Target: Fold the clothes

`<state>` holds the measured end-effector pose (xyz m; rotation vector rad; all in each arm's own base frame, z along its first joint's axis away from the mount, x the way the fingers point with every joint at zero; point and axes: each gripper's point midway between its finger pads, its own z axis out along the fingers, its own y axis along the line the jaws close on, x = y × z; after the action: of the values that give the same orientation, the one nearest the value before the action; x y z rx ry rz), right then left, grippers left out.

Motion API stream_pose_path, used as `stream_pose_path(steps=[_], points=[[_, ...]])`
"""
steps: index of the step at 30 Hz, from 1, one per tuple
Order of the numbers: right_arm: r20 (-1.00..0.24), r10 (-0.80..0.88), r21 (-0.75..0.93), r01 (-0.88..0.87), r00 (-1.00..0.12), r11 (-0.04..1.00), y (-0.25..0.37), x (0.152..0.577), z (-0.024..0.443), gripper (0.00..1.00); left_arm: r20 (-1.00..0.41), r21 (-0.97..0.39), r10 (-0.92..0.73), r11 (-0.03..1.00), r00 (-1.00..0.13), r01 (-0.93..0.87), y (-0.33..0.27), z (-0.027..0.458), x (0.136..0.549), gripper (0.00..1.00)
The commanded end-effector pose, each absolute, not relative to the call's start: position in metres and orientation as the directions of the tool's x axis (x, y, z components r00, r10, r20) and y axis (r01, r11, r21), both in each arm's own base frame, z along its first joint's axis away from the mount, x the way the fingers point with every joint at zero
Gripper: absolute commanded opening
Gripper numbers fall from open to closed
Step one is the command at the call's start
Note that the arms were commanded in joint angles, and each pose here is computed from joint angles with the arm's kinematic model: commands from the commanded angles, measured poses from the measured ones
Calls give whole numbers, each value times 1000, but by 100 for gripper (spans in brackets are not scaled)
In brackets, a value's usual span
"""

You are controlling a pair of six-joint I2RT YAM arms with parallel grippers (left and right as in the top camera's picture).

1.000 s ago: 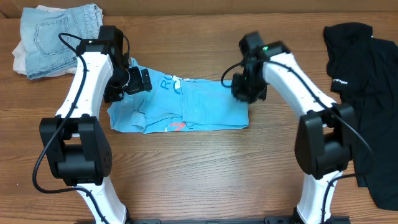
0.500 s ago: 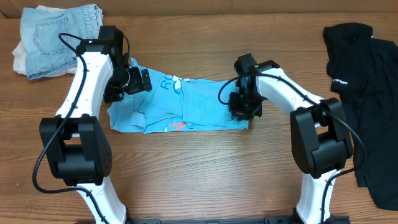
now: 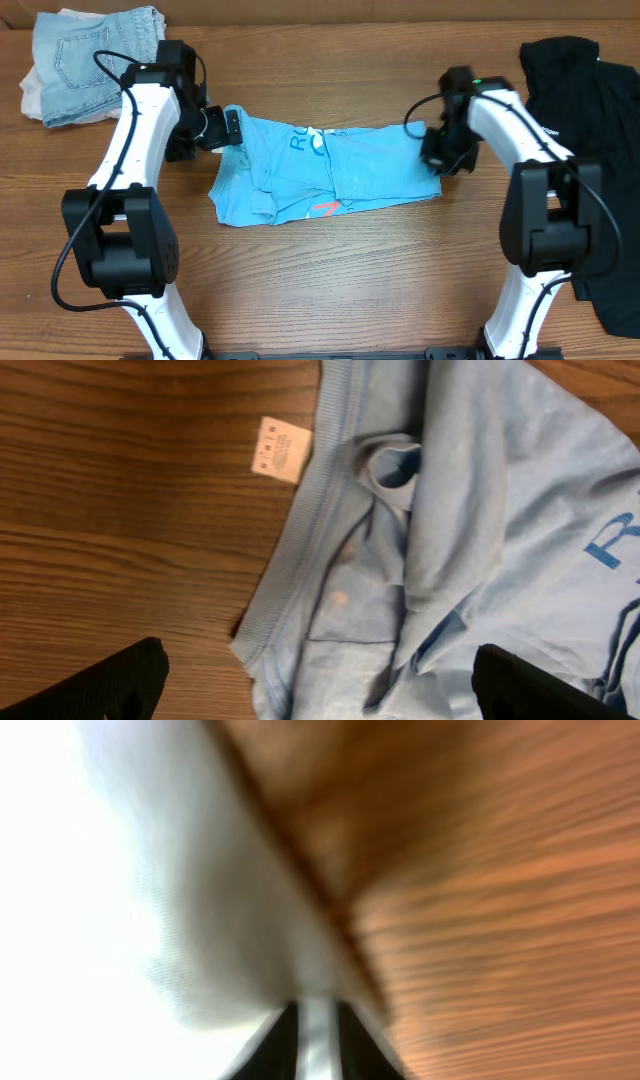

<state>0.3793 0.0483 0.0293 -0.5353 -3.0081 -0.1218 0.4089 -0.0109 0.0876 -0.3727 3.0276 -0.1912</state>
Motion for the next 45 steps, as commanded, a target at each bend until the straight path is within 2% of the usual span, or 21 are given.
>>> stream_pose_path(steps=[1, 2, 3, 4, 13, 19, 27, 34, 40, 45], points=[[-30, 360, 98, 355, -933, 930, 30, 402, 72, 49, -78, -148, -245, 961, -966, -232, 1, 88, 413, 100], [-37, 368, 111, 362, -929, 926, 28, 404, 77, 78, -76, -178, -233, 960, -970, -216, -2, 88, 413, 100], [-43, 374, 122, 367, -927, 922, 26, 405, 81, 95, -73, -216, -215, 957, -974, -195, -7, 89, 414, 100], [-48, 378, 129, 369, -925, 920, 25, 406, 84, 100, -69, -256, -192, 952, -979, -169, -14, 89, 414, 100], [-130, 436, 168, 413, -891, 895, -13, 427, 89, 100, -33, -355, -72, 933, -997, -56, -33, 60, 417, 100], [-58, 526, 255, 497, -848, 829, -40, 418, 90, 100, 13, -344, -82, 936, -997, -82, -4, 20, 418, 100], [-42, 578, 254, 551, -815, 795, -65, 411, 90, 100, -42, -463, -56, 886, -998, -31, 9, 21, 423, 100], [-43, 569, 254, 542, -821, 801, -61, 412, 90, 100, 62, -562, 17, 827, -998, -21, -33, 3, 405, 100], [-34, 565, 250, 540, -824, 803, -59, 410, 89, 100, 136, -565, 114, 825, -984, 18, -74, -24, 391, 100], [-26, 565, 247, 543, -824, 803, -58, 407, 89, 100, 157, -513, 99, 858, -983, 5, -85, -35, 393, 100]])
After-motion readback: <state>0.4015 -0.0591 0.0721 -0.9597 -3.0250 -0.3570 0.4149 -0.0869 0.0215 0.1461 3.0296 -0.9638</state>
